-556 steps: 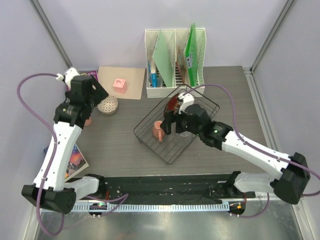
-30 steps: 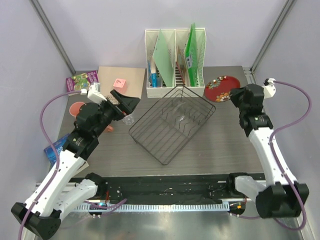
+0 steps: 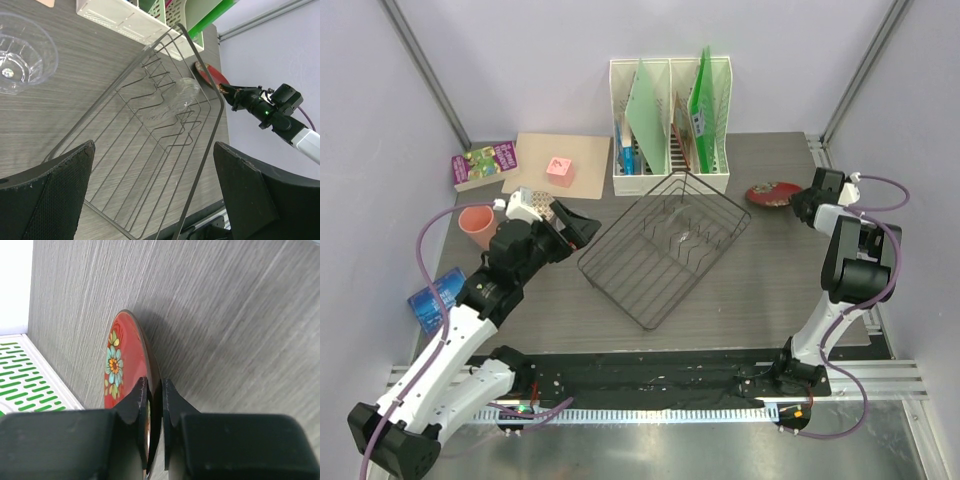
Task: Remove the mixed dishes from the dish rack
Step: Place the plate at the center of the board, then pick up the plate from the dish rack.
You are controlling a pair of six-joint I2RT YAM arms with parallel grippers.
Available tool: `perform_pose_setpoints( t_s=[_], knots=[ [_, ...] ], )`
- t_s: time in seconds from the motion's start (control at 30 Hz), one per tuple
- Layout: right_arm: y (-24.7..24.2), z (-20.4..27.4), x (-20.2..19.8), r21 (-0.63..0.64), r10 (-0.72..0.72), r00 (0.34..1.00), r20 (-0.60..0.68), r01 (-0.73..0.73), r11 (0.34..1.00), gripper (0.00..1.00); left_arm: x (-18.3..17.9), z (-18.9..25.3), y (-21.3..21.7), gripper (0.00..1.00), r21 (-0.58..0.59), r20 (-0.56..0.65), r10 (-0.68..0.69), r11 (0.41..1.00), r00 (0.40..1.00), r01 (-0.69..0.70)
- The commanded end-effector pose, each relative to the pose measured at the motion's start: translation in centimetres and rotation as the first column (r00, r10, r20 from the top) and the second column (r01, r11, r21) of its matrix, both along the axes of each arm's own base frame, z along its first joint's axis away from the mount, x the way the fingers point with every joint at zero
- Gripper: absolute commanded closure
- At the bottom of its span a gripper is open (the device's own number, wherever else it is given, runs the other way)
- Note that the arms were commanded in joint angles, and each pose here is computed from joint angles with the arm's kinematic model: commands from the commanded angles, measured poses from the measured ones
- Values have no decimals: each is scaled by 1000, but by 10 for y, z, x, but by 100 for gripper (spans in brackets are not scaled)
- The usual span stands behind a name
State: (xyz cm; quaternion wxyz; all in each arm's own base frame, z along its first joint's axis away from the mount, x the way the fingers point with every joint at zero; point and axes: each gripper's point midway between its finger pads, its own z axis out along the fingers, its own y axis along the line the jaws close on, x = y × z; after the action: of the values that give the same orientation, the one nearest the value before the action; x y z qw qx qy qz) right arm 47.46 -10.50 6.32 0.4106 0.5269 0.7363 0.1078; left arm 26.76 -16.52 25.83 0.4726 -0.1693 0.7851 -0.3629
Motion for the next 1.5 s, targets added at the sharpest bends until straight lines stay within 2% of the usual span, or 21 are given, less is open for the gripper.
perform_pose_setpoints(
  t_s=[0.0, 0.17, 0.43, 0.5, 0.6, 0.67, 0.8, 0.87, 0.9, 0.93, 1.0, 1.03, 1.07, 1.1, 1.17, 1.23, 1.27, 1.3, 1.37, 1.4, 1.47],
  knots=[
    [0, -19, 0, -8, 21, 999, -44, -22, 1000, 85, 1, 3, -2, 0, -22, 11, -5, 1000, 1000, 6],
    [4, -33, -5, 11, 30, 996, -85, -29, 1000, 56, 1, 2, -2, 0, -16, 6, -6, 1000, 1000, 6],
    [5, -26, -32, 4, -17, 995, -101, 17, 1000, 35, 0, -1, -8, 0, -17, -5, -40, 999, 999, 40],
    [5, -3, -35, 12, -42, 999, -33, 43, 999, 28, 1, 0, -9, 0, -11, 1, -45, 999, 999, 45],
    [29, 13, -49, 136, -52, 997, 54, 45, 990, 23, 4, 1, -14, 0, 5, 17, -74, 997, 997, 74],
    [51, 29, -51, 223, -37, 993, 113, 11, 975, 21, 9, 0, -17, 0, 21, 17, -88, 996, 996, 88],
    [82, 48, -72, 231, 35, 991, 126, -64, 971, 19, 20, -3, -29, 0, 42, -8, -131, 990, 991, 132],
    [102, 72, -83, 237, 84, 976, 201, -132, 963, 20, 26, -4, -37, 0, 60, -5, -168, 984, 986, 168],
    [111, 68, -94, 239, 109, 973, 204, -157, 958, 20, 26, -4, -43, 0, 73, 2, -184, 980, 983, 184],
    [120, 92, -100, 217, 138, 952, 273, -201, 955, 21, 31, 5, -47, 0, 89, 29, -187, 979, 982, 184],
    [143, 101, -113, 172, 220, 926, 306, -281, 944, 22, 39, 8, -65, 0, 172, 54, -235, 960, 971, 223],
    [151, 121, -122, 134, 251, 900, 355, -315, 940, 23, 42, 5, -70, 0, 211, 48, -240, 951, 970, 225],
    [157, 125, -127, 98, 288, 887, 361, -343, 934, 23, 47, -10, -83, 0, 277, 20, -266, 928, 964, 250],
    [172, 134, -134, 75, 339, 859, 383, -394, 916, 24, 56, 3, -87, 0, 304, 46, -256, 924, 966, 230],
    [181, 155, -149, 32, 383, 809, 445, -442, 897, 26, 60, -3, -101, 1, 386, 41, -282, 890, 959, 245],
    [188, 176, -164, -31, 428, 754, 498, -478, 878, 28, 69, -9, -114, 8, 447, 31, -300, 857, 954, 255],
    [189, 179, -168, -44, 439, 751, 493, -482, 875, 29, 66, -11, -123, 13, 486, 35, -314, 835, 949, 259],
    [190, 181, -172, -72, 458, 744, 486, -488, 870, 29, 77, -16, -121, 14, 561, 45, -285, 800, 957, 212],
    [198, 185, -182, -89, 484, 722, 495, -512, 854, 30, 75, -21, -130, 16, 624, 53, -295, 756, 954, 199],
    [199, 185, -184, -91, 488, 717, 498, -516, 852, 30, 82, -27, -126, 17, 685, 67, -276, 712, 959, 157],
    [202, 178, -187, -98, 499, 714, 490, -524, 846, 30, 82, -29, -137, 18, 728, 105, -293, 674, 950, 127]
  ],
)
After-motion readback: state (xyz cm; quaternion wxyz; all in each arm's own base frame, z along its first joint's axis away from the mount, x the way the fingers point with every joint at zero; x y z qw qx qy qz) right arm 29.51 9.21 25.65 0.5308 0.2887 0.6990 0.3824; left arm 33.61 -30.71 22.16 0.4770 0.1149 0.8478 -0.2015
